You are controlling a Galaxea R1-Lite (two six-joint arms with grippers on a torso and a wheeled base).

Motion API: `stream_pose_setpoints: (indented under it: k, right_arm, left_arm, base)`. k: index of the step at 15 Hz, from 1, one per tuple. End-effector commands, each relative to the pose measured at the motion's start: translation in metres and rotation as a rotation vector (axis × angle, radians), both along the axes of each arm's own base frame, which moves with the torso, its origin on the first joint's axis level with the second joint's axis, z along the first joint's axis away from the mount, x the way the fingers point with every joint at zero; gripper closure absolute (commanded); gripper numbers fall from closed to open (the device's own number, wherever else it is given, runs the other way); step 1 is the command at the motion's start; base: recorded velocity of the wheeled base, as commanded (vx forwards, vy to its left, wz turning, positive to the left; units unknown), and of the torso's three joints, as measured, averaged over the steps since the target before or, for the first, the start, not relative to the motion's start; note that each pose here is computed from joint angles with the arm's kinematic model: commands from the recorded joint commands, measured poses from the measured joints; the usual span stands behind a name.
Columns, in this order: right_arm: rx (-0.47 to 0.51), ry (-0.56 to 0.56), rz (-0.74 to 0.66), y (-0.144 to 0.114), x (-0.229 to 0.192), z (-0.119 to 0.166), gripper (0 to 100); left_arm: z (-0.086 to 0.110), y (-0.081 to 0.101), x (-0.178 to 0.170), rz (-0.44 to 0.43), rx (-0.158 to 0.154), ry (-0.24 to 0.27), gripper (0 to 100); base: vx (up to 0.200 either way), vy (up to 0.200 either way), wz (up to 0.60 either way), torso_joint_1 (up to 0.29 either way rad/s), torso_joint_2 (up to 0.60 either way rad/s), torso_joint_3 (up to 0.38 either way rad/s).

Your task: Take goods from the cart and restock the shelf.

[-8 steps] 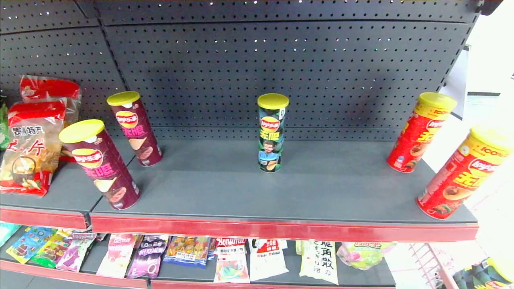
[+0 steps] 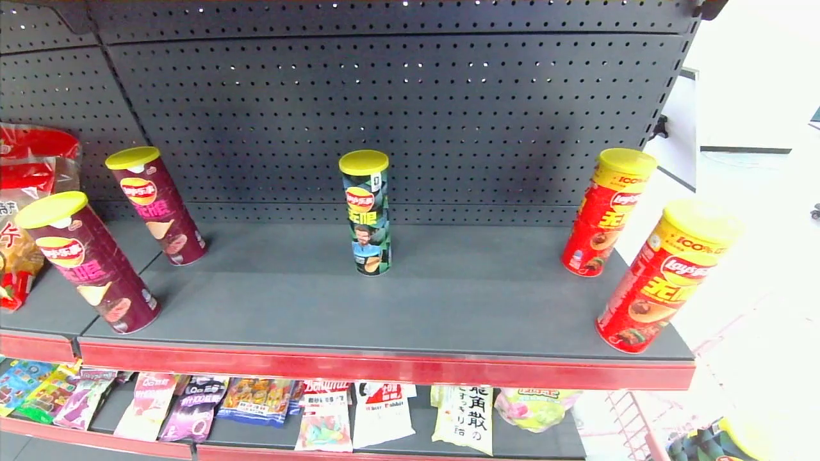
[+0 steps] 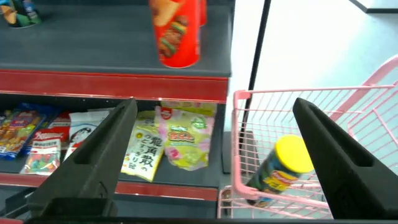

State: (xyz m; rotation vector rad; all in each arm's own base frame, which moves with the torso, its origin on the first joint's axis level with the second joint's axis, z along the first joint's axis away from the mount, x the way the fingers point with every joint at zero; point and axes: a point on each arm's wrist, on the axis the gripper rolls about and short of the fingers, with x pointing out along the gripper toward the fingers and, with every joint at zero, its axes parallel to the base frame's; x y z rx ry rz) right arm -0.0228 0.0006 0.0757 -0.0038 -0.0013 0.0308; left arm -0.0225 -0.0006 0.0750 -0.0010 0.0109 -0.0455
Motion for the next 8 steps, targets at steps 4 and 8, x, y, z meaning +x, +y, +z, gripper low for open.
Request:
stream_pose_setpoints:
  k: [4, 8]
  right_arm:
    - [0.001, 0.000, 0.001, 0.0000, 0.0000, 0.0000, 0]
    - [-0.001, 0.000, 0.006, 0.0001, 0.0000, 0.0000, 0]
  left_arm:
    - [0.0000, 0.0000, 0.0000, 0.000, -0.002, 0.000, 0]
    - [0.0000, 0.0000, 0.0000, 0.000, -0.002, 0.000, 0]
  base:
    - [0.000, -0.050, 0.00, 0.002, 0.00, 0.002]
    - [0.000, 0.000, -0.30, 0.001, 0.00, 0.002]
